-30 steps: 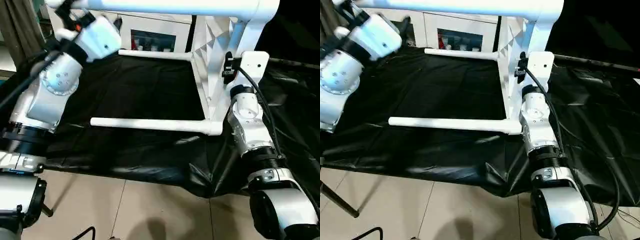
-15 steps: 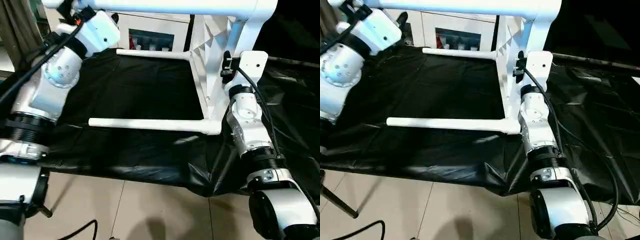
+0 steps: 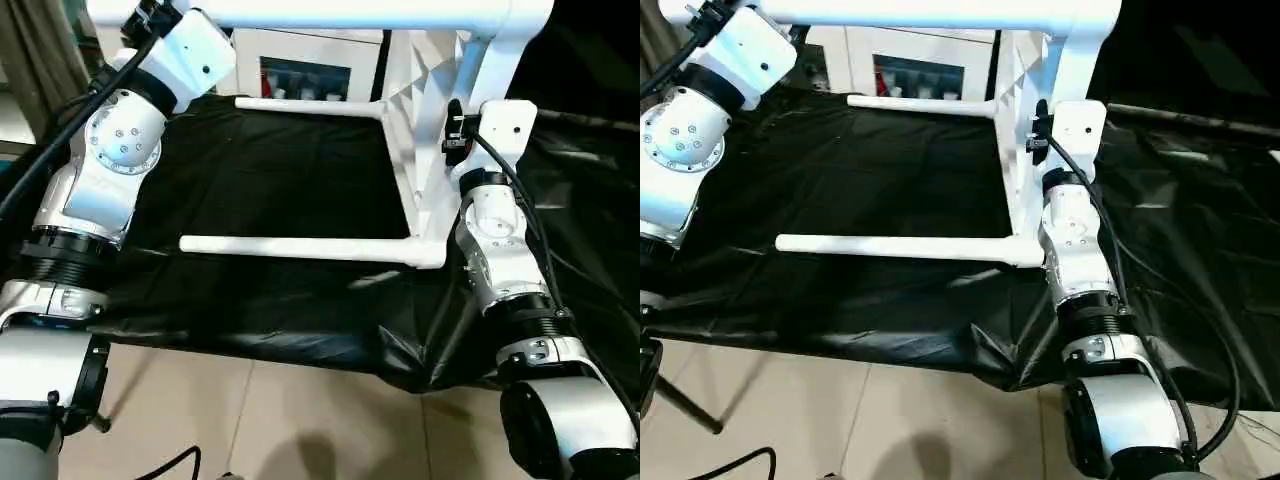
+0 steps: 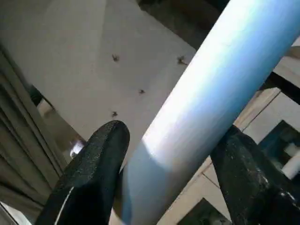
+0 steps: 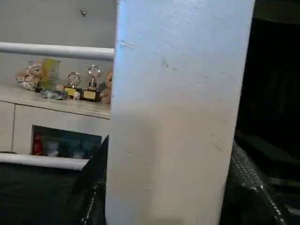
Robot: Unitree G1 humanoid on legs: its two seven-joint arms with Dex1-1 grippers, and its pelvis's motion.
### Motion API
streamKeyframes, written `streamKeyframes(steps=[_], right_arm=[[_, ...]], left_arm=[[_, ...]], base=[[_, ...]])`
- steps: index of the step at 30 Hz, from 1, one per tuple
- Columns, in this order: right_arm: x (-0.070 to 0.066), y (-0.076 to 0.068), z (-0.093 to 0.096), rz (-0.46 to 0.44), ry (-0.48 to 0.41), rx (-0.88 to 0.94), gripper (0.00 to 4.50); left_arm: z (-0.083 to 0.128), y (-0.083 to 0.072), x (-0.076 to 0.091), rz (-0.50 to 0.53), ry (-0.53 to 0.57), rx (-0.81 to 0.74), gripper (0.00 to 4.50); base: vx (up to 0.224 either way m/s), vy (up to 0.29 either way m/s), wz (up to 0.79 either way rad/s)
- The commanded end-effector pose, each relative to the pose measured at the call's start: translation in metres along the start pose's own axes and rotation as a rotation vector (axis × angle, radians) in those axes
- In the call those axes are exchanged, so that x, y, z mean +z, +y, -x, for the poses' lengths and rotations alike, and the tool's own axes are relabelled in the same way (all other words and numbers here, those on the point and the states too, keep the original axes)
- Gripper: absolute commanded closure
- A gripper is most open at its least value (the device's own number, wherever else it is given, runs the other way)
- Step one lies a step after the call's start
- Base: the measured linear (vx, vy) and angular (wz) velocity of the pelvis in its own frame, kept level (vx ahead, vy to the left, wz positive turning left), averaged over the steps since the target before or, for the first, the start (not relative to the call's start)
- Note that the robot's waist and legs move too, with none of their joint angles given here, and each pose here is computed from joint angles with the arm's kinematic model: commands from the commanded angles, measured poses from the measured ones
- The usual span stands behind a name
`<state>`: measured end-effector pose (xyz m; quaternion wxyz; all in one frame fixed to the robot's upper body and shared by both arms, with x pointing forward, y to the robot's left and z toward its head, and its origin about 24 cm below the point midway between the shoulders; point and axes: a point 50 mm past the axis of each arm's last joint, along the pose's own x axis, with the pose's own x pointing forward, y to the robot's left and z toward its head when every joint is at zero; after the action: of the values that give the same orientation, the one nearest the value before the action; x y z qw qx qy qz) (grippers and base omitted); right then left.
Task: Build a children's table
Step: Flip table
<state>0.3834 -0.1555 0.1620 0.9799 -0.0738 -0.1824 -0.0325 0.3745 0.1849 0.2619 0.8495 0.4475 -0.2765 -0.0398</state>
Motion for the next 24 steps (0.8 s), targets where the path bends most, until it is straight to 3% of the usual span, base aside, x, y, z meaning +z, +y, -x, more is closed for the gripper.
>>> streamKeyframes(steps=[1,2,4,5,8,10,17,19,21,22,24], right_arm=[[-0.004,0.006,0.002,0.175,0.007,0.158,2.80],[0.006,0.003,-0.003,0.214,-0.034,0.186,2.80],[0.009,0.002,-0.004,0.227,-0.046,0.194,2.80],[0.019,-0.001,-0.010,0.282,-0.076,0.218,2.80],[0.030,-0.003,-0.015,0.316,-0.108,0.238,2.80],[0.049,-0.007,-0.024,0.354,-0.156,0.270,2.80],[0.089,-0.013,-0.040,0.435,-0.233,0.345,2.80],[0.107,-0.012,-0.046,0.475,-0.270,0.397,2.80],[0.139,-0.008,-0.056,0.516,-0.334,0.455,2.80],[0.141,-0.008,-0.057,0.519,-0.338,0.459,2.80],[0.160,-0.004,-0.062,0.543,-0.375,0.486,2.80]], left_arm=[[0.003,0.000,-0.006,0.161,0.041,0.059,1.77],[0.005,0.001,-0.009,0.209,0.063,0.086,1.77],[0.005,0.002,-0.009,0.220,0.069,0.091,1.77],[0.006,0.002,-0.011,0.244,0.078,0.106,1.78],[0.007,0.003,-0.012,0.273,0.087,0.121,1.79],[0.009,0.006,-0.014,0.318,0.106,0.155,1.79],[0.018,0.010,-0.022,0.481,0.157,0.255,1.80],[0.023,0.009,-0.027,0.549,0.184,0.289,1.80],[0.033,0.006,-0.032,0.646,0.228,0.347,1.80],[0.033,0.006,-0.032,0.654,0.231,0.352,1.80],[0.038,0.002,-0.033,0.706,0.256,0.377,1.80]], base=[[0.000,0.000,0.00],[0.000,0.000,0.00],[0.000,0.000,0.00],[0.000,0.000,0.00],[0.000,0.000,0.00],[0.000,0.000,0.00],[0.000,0.000,0.00],[0.000,0.000,0.00],[0.000,0.000,0.00],[0.000,0.000,0.00],[0.000,0.000,0.00]])
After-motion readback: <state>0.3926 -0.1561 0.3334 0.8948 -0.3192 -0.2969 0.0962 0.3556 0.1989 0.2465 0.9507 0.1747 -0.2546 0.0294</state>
